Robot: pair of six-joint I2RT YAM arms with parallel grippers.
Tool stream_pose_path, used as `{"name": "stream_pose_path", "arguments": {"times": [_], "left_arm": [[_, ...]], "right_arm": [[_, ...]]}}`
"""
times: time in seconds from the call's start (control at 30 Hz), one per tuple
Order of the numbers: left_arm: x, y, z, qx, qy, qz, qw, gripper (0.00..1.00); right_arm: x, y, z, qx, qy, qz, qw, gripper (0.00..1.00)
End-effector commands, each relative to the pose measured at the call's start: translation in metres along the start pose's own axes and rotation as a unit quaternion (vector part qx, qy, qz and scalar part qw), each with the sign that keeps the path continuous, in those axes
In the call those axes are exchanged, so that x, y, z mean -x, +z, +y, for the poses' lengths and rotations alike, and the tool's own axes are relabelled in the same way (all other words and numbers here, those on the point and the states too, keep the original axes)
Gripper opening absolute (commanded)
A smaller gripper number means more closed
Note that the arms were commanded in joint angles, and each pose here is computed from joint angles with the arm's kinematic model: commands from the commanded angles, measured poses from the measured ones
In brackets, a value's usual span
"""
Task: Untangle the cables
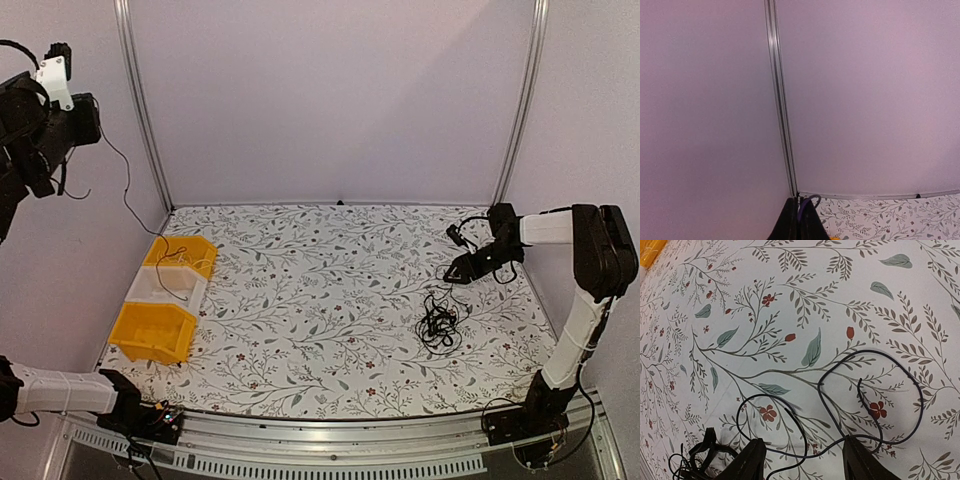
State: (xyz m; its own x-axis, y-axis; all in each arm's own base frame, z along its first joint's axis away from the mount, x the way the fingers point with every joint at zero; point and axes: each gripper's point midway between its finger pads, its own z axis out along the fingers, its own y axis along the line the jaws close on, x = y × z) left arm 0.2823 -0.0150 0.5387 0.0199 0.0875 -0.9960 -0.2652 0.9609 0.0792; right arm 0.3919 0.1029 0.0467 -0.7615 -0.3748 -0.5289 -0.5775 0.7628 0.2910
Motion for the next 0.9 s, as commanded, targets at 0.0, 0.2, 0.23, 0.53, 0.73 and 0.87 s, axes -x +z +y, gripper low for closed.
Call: {"name": "stream_pose_path", "arguments": {"times": [0.0,0.2,0.23,0.53,0.73,0.87], "left_arm": [[0.002,-0.009,0.011,0.001,-0.005,0.007,1.0,0.0],[-0.023,-0.017,0.022,0.019,-0.012,0.034,0.999,0.0],[-0.025,-0.021,0.026,0.021,-0.021,0.031,0.999,0.0],[-0.084,-0.017,0.022,0.039,0.026,0.089,0.995,0.0],[-0.129,0.004,0.004,0.045,0.077,0.132,0.987,0.0],[-0.16,0.02,-0.005,0.043,0.1,0.164,0.98,0.0]], "right_arm": [[-0.005,0.003,0.001,0.013,0.004,0.006,1.0,0.57],[-0.007,0.006,0.002,0.019,0.008,0.009,1.0,0.57],[-0.008,0.007,0.002,0.021,0.009,0.01,1.0,0.57],[-0.008,0.009,0.003,0.028,0.014,0.011,0.999,0.57],[-0.01,0.009,0.004,0.029,0.013,0.013,0.999,0.57],[-0.01,0.009,0.005,0.031,0.013,0.013,0.999,0.57]]}}
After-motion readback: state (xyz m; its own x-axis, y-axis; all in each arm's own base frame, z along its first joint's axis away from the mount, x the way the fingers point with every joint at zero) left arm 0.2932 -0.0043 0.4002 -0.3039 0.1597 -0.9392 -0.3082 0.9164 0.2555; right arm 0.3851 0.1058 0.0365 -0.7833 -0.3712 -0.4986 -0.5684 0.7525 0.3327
